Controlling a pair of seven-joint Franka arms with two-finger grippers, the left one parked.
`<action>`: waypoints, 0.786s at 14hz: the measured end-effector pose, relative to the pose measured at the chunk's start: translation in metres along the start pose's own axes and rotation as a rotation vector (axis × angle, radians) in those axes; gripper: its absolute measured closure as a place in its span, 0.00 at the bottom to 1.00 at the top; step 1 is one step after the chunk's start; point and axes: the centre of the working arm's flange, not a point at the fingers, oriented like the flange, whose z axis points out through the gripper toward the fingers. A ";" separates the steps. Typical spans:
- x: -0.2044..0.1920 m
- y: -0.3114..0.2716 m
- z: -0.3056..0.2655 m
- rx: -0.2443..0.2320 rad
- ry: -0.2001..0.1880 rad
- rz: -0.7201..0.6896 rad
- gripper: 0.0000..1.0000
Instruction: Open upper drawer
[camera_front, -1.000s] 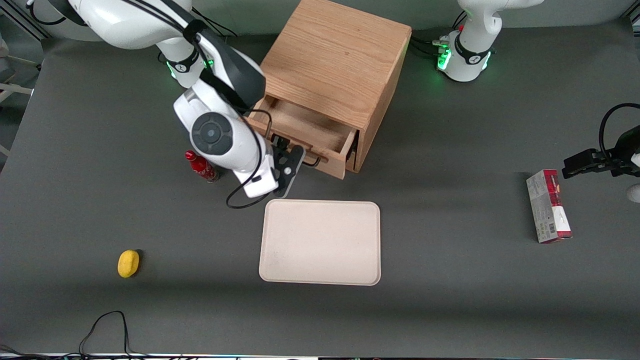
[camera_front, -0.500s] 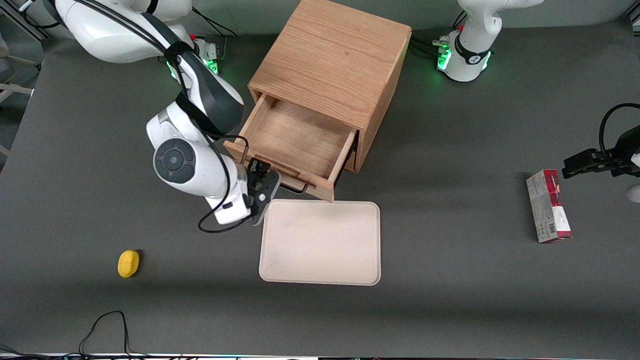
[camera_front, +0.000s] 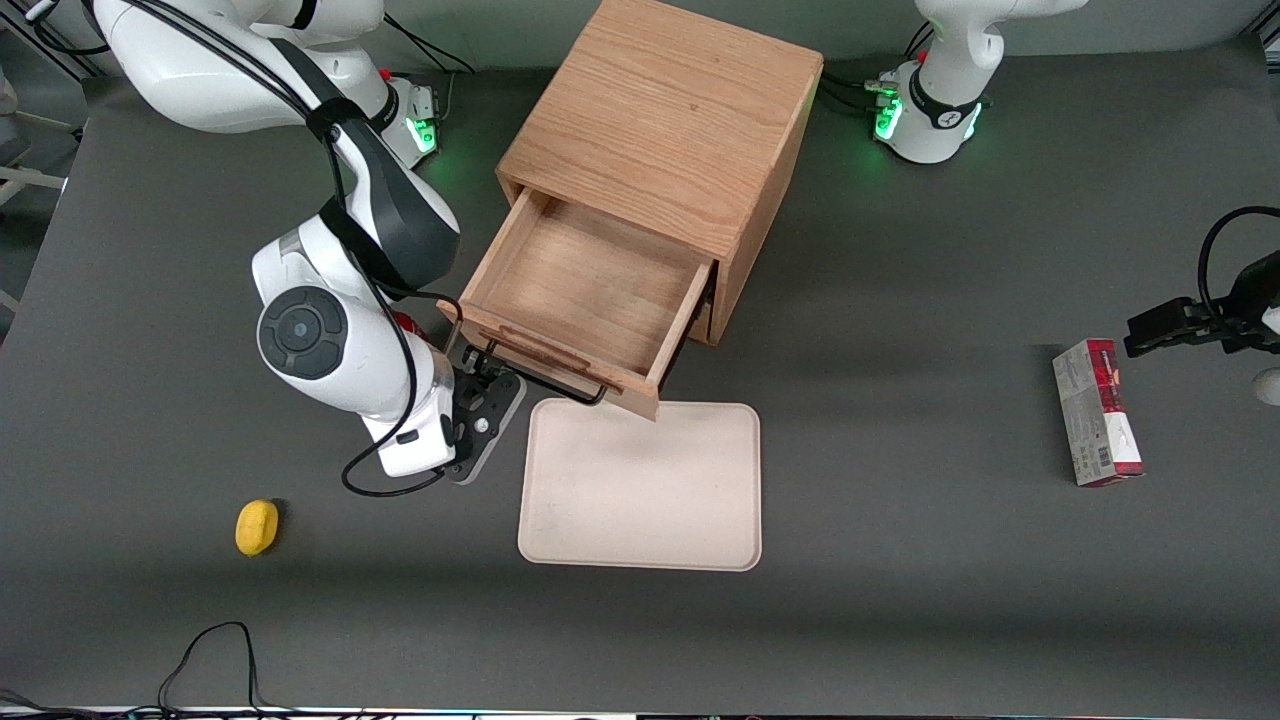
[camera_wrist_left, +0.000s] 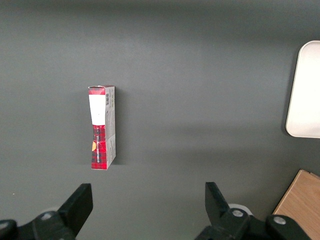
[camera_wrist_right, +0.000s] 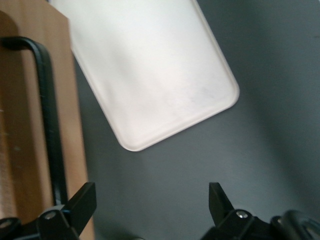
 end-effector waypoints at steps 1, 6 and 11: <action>-0.003 0.008 -0.009 -0.036 0.002 0.005 0.00; -0.045 0.053 -0.108 -0.114 0.095 0.123 0.00; -0.152 0.064 -0.172 -0.091 0.018 0.430 0.00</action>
